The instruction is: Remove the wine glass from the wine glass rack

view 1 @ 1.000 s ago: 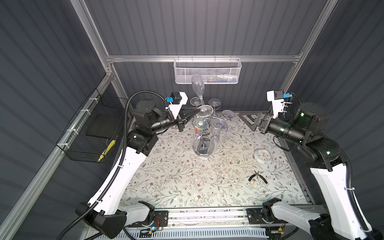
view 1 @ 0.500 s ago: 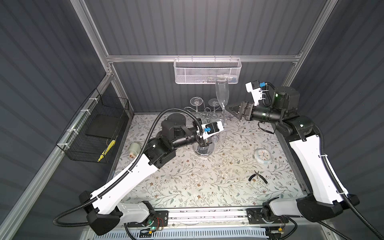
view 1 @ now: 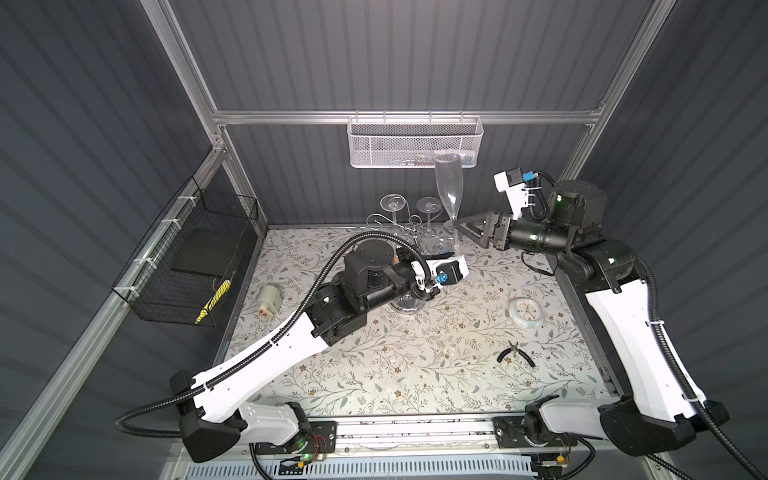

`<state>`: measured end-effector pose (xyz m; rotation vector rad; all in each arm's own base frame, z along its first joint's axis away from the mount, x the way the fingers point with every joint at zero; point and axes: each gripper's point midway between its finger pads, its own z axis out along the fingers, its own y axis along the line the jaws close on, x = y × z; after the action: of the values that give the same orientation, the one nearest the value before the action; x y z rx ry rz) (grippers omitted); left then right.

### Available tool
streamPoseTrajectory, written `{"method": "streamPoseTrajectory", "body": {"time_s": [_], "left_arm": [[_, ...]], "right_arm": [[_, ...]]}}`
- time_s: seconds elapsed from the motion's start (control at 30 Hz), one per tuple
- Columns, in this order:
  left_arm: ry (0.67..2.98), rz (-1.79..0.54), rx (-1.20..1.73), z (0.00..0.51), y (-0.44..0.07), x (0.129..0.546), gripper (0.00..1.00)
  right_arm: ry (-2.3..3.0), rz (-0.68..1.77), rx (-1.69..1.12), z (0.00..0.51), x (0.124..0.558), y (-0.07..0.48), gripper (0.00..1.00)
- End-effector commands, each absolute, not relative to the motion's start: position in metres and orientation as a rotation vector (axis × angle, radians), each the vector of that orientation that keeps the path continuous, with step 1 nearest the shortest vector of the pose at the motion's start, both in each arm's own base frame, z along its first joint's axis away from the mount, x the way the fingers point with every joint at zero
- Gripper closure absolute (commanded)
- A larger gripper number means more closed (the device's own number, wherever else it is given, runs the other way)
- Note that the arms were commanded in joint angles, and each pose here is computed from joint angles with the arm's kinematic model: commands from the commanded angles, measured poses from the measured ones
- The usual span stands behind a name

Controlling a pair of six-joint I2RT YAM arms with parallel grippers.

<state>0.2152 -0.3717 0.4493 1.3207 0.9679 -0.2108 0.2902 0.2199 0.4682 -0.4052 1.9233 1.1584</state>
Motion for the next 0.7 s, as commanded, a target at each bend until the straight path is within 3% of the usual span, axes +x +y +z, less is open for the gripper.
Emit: {"method": "streamPoseTrajectory", "body": {"time_s": [0.0, 0.27, 0.67], "left_arm": [[0.931, -0.123, 1.299, 0.455, -0.375, 0.22, 1.0], [0.92, -0.134, 1.299, 0.455, -0.382, 0.218, 1.0], [0.925, -0.157, 1.3, 0.457, -0.38, 0.213, 1.0]], "right_arm": [[1.928, 1.185, -0.43, 0.463, 0.289, 0.225, 0.28], [1.927, 1.215, -0.436, 0.459, 0.288, 0.228, 0.4], [1.939, 1.211, -0.416, 0.453, 0.287, 0.227, 0.67]]}}
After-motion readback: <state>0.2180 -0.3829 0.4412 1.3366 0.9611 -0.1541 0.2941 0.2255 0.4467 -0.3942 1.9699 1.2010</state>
